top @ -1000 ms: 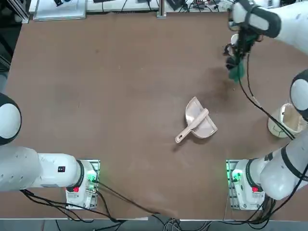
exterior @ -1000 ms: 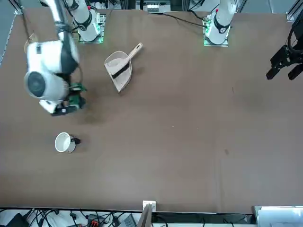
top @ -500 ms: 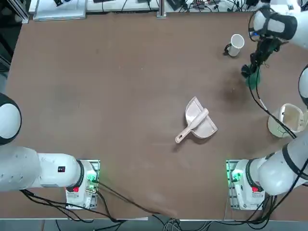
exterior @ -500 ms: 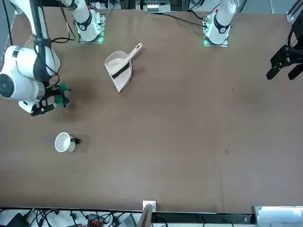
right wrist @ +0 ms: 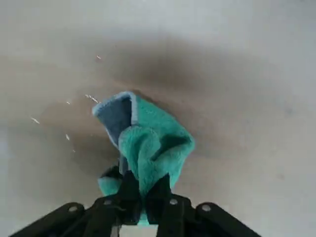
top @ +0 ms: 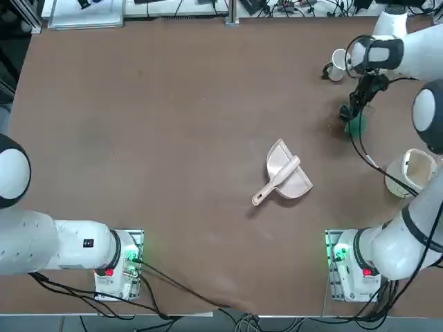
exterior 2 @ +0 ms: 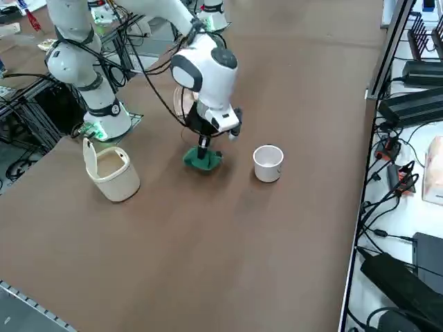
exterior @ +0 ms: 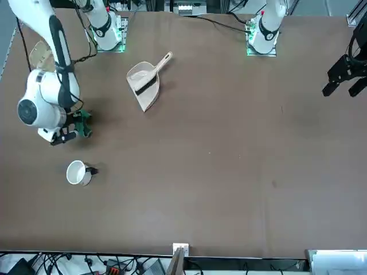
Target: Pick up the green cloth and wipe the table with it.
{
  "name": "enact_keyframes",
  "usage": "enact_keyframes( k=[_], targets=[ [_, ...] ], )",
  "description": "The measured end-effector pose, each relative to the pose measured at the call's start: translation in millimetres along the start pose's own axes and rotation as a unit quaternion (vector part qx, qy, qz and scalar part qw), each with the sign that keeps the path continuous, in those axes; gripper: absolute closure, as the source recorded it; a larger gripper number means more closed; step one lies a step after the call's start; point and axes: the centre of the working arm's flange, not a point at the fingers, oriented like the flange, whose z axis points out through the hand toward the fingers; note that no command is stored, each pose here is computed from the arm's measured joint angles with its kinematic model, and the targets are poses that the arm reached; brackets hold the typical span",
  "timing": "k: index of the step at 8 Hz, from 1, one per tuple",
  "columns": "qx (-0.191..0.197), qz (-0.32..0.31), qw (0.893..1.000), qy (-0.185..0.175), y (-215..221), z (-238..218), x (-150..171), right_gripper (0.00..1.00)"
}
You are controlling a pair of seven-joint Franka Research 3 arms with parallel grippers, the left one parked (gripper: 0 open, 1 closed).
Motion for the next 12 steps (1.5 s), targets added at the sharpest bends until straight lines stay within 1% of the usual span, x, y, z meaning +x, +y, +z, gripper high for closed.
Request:
enact_keyframes(
  k=[2, 3, 4, 7, 8, 9, 10, 11, 12],
  targets=[
    [0.043, 0.014, 0.999, 0.008, -28, 16, 13, 0.92],
    [0.065, 0.022, 0.997, 0.016, -46, 17, 19, 0.92],
    [0.079, 0.037, 0.996, 0.022, -67, 14, 26, 0.92],
    [0.092, 0.079, 0.992, 0.044, -138, 7, 48, 0.92],
    [0.09, 0.082, 0.991, 0.046, -149, 6, 51, 0.92],
    [0.088, 0.078, 0.992, 0.046, -150, 6, 52, 0.92],
    [0.081, 0.063, 0.994, 0.042, -139, 10, 50, 0.92],
    [0.068, 0.043, 0.996, 0.036, -116, 17, 43, 0.92],
    [0.053, 0.023, 0.998, 0.029, -83, 23, 33, 0.92]
  ],
)
